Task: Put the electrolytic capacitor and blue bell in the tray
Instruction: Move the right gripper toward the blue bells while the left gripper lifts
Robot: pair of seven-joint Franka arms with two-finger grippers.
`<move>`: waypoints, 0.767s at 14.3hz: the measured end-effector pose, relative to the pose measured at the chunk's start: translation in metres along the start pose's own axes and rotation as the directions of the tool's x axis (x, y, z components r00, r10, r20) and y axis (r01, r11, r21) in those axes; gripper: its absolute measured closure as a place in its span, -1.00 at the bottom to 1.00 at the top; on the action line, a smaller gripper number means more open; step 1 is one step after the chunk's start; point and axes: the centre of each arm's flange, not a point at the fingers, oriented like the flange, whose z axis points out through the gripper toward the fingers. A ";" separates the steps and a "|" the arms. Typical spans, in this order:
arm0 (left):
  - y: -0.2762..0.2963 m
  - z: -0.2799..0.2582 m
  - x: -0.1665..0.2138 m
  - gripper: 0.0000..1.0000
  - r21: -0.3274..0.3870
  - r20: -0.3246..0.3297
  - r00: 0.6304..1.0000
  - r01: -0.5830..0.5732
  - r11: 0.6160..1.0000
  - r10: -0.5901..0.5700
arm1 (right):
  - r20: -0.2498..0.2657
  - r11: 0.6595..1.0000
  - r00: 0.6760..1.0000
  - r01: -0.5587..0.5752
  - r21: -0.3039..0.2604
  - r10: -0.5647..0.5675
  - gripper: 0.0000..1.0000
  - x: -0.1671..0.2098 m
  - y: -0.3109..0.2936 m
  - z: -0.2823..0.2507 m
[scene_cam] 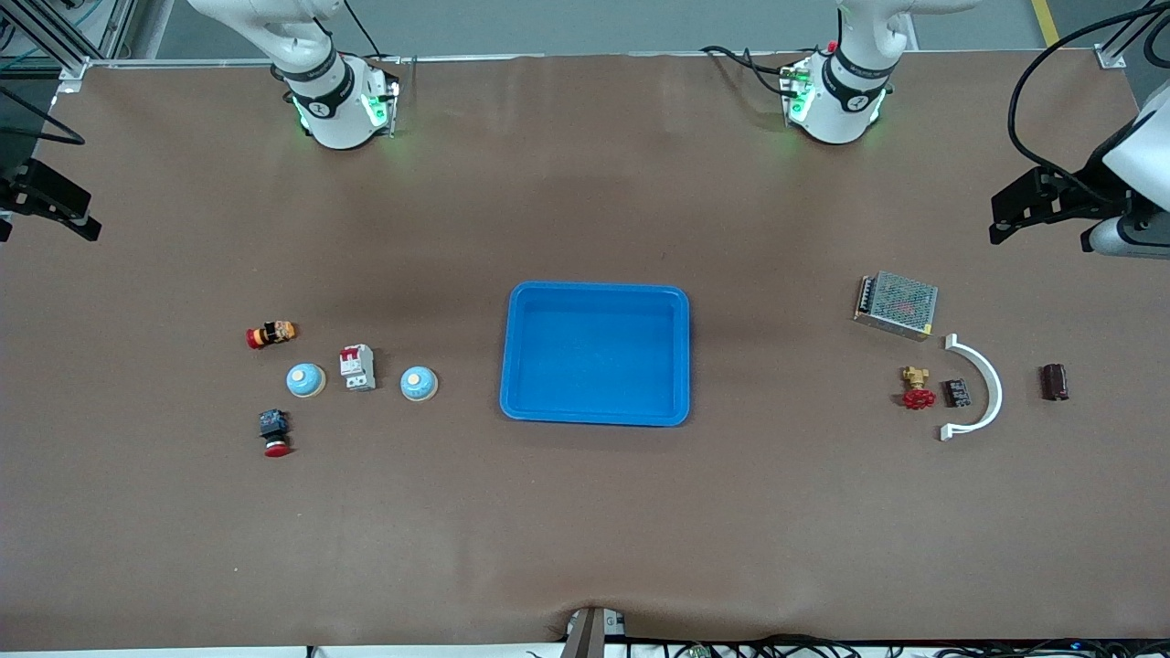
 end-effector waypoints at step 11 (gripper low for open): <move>0.000 0.020 0.001 -1.00 -0.002 0.047 0.999 -0.011 1.000 0.011 | 0.014 0.999 0.999 0.033 0.004 -0.033 -1.00 0.003 -0.036 0.006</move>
